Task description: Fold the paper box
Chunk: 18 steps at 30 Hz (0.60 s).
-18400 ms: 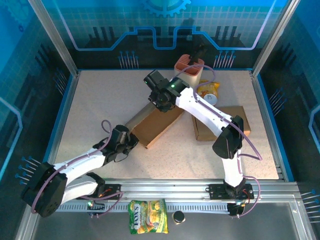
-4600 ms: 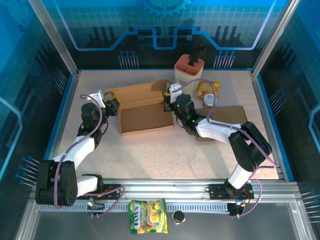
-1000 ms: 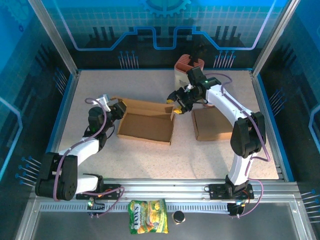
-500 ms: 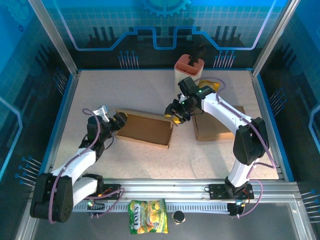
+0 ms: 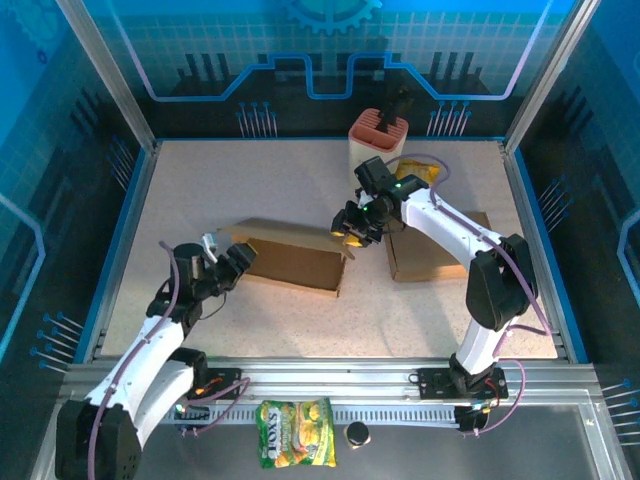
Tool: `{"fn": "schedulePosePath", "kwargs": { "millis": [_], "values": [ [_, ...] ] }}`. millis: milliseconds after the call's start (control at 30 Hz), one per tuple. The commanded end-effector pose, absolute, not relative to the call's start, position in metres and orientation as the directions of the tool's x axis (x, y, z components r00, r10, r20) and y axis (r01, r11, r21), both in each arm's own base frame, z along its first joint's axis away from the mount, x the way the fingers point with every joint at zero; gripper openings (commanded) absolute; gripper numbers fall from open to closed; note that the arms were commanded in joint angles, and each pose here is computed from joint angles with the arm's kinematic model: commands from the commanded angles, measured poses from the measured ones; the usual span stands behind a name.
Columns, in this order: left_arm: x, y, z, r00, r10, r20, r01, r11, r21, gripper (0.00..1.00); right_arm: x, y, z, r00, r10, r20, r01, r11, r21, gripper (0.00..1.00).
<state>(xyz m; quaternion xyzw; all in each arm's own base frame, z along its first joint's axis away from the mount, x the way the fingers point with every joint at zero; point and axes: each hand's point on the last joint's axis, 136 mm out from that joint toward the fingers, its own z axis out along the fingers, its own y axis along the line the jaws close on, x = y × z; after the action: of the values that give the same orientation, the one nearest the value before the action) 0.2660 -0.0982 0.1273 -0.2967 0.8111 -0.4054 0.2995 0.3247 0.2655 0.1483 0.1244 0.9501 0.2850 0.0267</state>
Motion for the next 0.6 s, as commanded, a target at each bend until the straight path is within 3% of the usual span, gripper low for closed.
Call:
{"fn": "schedulePosePath", "kwargs": {
  "millis": [0, 133, 267, 400, 567],
  "values": [
    [0.237, -0.118, 0.136, -0.721, -0.687, -0.089, -0.309, 0.433, -0.847, 0.67, 0.324, 0.266, 0.141, -0.973, 0.232, -0.002, 0.196, 0.827, 0.526, 0.41],
    [0.213, -0.146, 0.167, -0.801, -0.598, 0.030, -0.330, 0.401, -0.855, 0.61, 0.325, 0.266, 0.141, -0.973, 0.232, -0.006, 0.195, 0.831, 0.522, 0.41],
    [0.203, -0.162, 0.234, -0.830, -0.558, 0.021, -0.296, 0.407, -0.864, 0.61, 0.324, 0.265, 0.140, -0.973, 0.230, -0.007, 0.193, 0.834, 0.517, 0.41],
    [0.212, -0.165, 0.323, -0.840, -0.531, -0.117, -0.162, 0.450, -0.878, 0.59, 0.323, 0.264, 0.136, -0.974, 0.228, -0.004, 0.194, 0.838, 0.510, 0.42],
    [0.242, -0.159, 0.395, -0.839, -0.393, -0.376, 0.022, 0.666, -0.746, 0.59, 0.322, 0.262, 0.135, -0.974, 0.225, -0.007, 0.191, 0.843, 0.503, 0.43]
  ]
}}
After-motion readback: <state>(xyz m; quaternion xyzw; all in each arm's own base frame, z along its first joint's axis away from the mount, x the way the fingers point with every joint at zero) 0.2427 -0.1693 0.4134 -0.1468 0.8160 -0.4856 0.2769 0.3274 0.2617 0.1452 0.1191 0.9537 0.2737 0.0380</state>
